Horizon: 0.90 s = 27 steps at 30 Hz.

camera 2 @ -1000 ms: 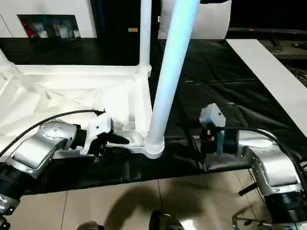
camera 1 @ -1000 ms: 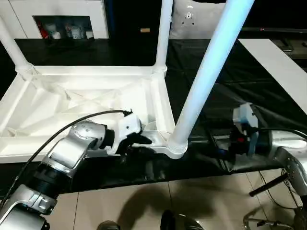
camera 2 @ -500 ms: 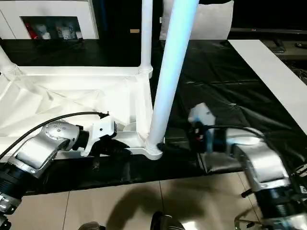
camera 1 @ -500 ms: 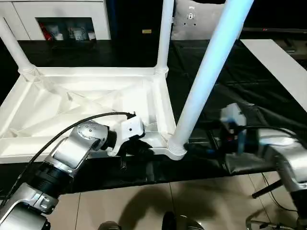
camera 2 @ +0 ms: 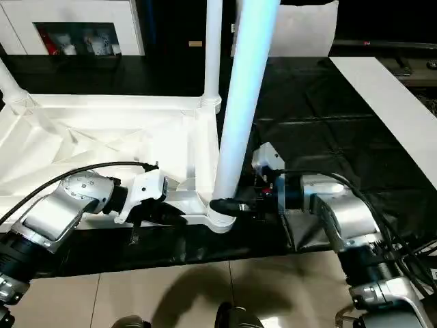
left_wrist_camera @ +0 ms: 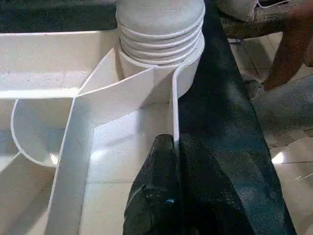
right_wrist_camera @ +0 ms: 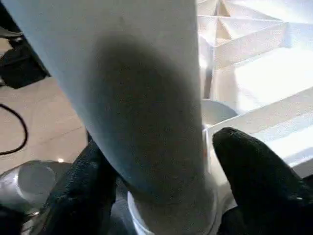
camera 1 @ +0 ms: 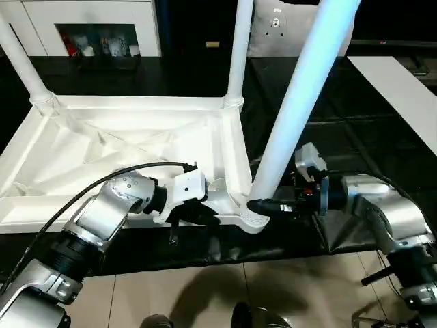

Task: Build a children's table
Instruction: Rotate leg to tighten

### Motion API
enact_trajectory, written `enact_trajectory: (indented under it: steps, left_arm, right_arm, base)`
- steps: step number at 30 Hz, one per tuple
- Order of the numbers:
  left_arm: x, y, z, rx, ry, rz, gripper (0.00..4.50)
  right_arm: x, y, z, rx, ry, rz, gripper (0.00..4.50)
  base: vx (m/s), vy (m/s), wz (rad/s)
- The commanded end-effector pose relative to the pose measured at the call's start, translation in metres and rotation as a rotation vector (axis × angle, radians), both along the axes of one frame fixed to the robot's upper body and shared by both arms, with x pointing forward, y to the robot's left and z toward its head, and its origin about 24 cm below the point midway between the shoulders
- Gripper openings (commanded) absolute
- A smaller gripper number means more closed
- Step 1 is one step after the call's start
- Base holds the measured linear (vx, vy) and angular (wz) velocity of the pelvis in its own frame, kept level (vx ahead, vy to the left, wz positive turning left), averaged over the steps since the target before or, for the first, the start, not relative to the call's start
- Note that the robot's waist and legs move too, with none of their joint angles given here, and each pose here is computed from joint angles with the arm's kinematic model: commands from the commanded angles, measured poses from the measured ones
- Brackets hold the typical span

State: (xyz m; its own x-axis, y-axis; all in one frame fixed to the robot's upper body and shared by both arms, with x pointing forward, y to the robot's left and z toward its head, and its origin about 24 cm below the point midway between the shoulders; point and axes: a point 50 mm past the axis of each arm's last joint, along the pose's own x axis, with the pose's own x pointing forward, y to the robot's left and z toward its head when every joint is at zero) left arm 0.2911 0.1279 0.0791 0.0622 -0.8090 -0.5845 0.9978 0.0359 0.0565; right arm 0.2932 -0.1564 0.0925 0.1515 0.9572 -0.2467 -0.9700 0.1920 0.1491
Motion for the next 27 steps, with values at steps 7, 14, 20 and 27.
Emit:
enact_trajectory:
  steps: [7, 14, 20, 27]
  left_arm:
    - [0.0, -0.003, 0.004, -0.017, 0.023, -0.044, 0.0]
    - [0.004, -0.005, 0.004, -0.058, 0.037, 0.032, 0.0]
    - [0.031, -0.028, 0.009, -0.138, -0.018, 0.301, 0.0]
    - [0.055, -0.057, 0.012, -0.189, -0.084, 0.543, 0.0]
  right_arm:
    - [0.0, -0.001, 0.003, 0.013, 0.033, 0.045, 2.52]
    - [-0.008, 0.012, -0.001, 0.043, 0.047, 0.014, 2.16]
    - [0.015, 0.038, -0.008, 0.015, 0.017, -0.428, 2.1]
    - [0.04, 0.058, -0.004, 0.039, 0.038, -0.785, 2.03]
  base:
    - [0.0, 0.0, 0.0]
    - [0.0, 0.0, 0.0]
    - [0.0, 0.0, 0.0]
    - [0.0, 0.0, 0.0]
